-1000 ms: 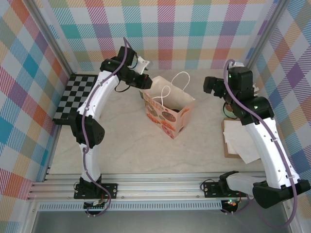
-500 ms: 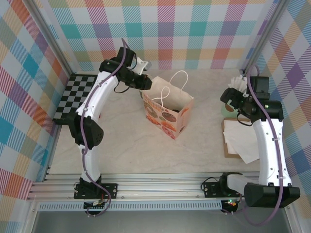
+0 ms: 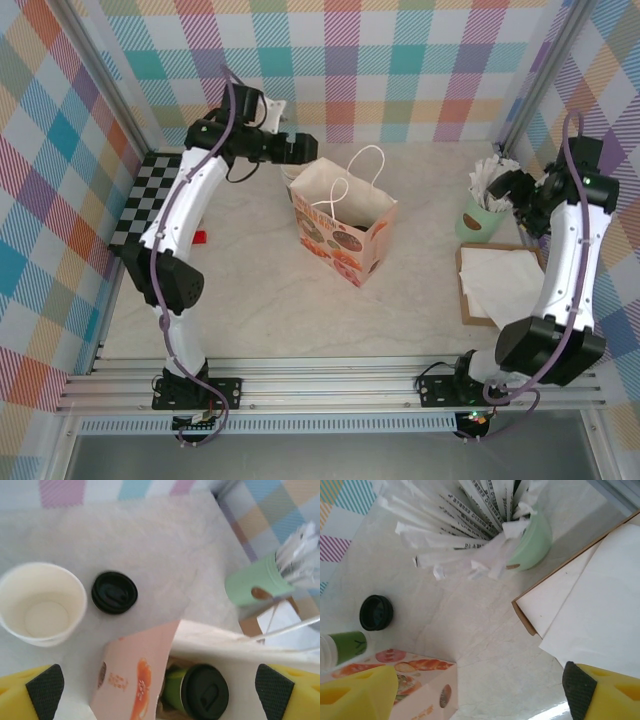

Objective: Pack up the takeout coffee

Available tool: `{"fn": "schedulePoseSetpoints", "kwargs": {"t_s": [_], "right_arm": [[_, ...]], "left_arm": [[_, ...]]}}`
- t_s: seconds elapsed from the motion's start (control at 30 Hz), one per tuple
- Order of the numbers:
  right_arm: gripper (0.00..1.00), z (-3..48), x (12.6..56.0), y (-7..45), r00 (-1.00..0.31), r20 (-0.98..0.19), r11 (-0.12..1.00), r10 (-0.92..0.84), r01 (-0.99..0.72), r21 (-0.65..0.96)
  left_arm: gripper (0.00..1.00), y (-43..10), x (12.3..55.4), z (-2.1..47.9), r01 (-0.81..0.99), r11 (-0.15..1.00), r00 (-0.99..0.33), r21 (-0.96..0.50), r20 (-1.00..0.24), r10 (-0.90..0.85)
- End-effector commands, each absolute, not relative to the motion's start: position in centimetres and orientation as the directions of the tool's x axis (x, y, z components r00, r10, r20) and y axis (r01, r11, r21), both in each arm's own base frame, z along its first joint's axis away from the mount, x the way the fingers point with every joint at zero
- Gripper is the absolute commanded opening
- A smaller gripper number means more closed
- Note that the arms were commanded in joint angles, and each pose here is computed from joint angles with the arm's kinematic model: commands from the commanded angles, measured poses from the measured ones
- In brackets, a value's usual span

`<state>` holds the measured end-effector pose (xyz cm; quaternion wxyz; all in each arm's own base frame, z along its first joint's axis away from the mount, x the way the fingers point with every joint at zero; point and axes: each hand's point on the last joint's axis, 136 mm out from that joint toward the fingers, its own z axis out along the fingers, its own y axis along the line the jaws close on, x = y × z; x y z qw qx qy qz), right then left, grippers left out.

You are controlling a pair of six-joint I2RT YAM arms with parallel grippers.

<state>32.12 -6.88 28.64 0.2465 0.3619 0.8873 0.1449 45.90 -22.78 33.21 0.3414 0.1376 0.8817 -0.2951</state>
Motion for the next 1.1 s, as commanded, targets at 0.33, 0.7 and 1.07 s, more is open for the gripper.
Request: {"fn": "schedulePoseSetpoints", "kwargs": {"t_s": [0.33,0.7,1.07], "right_arm": [[0.49,27.2,35.2,-11.7,-0.343,-0.135,0.368,0.930,0.843,0.391],[0.39,25.1,37.1,-15.1,-0.345,-0.176,0.385,0.922,0.860,0.333],[0.35,23.2,38.9,-14.8,-0.397,-0.177,0.434,0.901,0.816,0.382]], "left_arm": [[1.00,-20.1,52.5,36.6,0.249,0.840,-0.569,-0.481,-0.775,-0.275],[1.00,-22.3,53.7,35.3,0.366,0.815,-0.591,-0.449,-0.789,-0.169],[1.00,-22.2,54.5,34.9,0.371,0.831,-0.580,-0.415,-0.803,-0.142]]}}
